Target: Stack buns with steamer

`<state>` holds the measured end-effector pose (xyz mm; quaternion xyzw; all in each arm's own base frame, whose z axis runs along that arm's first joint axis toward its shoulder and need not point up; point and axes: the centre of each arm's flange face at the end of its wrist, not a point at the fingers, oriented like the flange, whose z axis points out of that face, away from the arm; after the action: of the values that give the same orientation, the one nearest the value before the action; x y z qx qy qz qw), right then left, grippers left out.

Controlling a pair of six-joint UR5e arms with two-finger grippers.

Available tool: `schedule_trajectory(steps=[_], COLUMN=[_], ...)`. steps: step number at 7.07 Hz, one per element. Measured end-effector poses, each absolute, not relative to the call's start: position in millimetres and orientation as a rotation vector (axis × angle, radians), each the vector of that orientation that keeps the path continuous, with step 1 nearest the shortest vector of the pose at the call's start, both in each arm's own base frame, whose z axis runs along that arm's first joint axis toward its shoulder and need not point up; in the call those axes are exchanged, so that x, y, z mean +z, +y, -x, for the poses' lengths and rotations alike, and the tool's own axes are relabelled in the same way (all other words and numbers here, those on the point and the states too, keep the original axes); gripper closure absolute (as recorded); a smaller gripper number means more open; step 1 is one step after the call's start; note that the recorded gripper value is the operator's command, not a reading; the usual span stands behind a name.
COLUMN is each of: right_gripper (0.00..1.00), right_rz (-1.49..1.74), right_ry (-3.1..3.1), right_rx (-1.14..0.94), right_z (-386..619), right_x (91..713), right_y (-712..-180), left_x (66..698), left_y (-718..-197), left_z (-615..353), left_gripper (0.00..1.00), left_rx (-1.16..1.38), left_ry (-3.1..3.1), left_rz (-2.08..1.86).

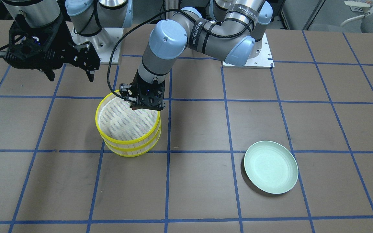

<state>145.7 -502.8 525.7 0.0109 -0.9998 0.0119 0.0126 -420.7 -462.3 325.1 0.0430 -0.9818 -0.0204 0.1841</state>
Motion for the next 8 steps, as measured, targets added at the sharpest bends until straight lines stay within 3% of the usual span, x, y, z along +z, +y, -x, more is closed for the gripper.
schedule_trajectory(steps=[4,8], right_gripper=[0.00,0.00], right_rz=[-0.034,-0.032], right_ry=[-3.114,-3.112], right_rx=[0.037,0.036], right_z=[-145,-145], right_x=[525,525], right_y=[-503,-503], left_x=[341,415], left_y=[-482,-560], left_z=[395,234], left_gripper=[0.00,0.00], left_rx=[0.034,0.259], left_ry=[-2.809,-2.985], left_rz=[-0.160,-0.194])
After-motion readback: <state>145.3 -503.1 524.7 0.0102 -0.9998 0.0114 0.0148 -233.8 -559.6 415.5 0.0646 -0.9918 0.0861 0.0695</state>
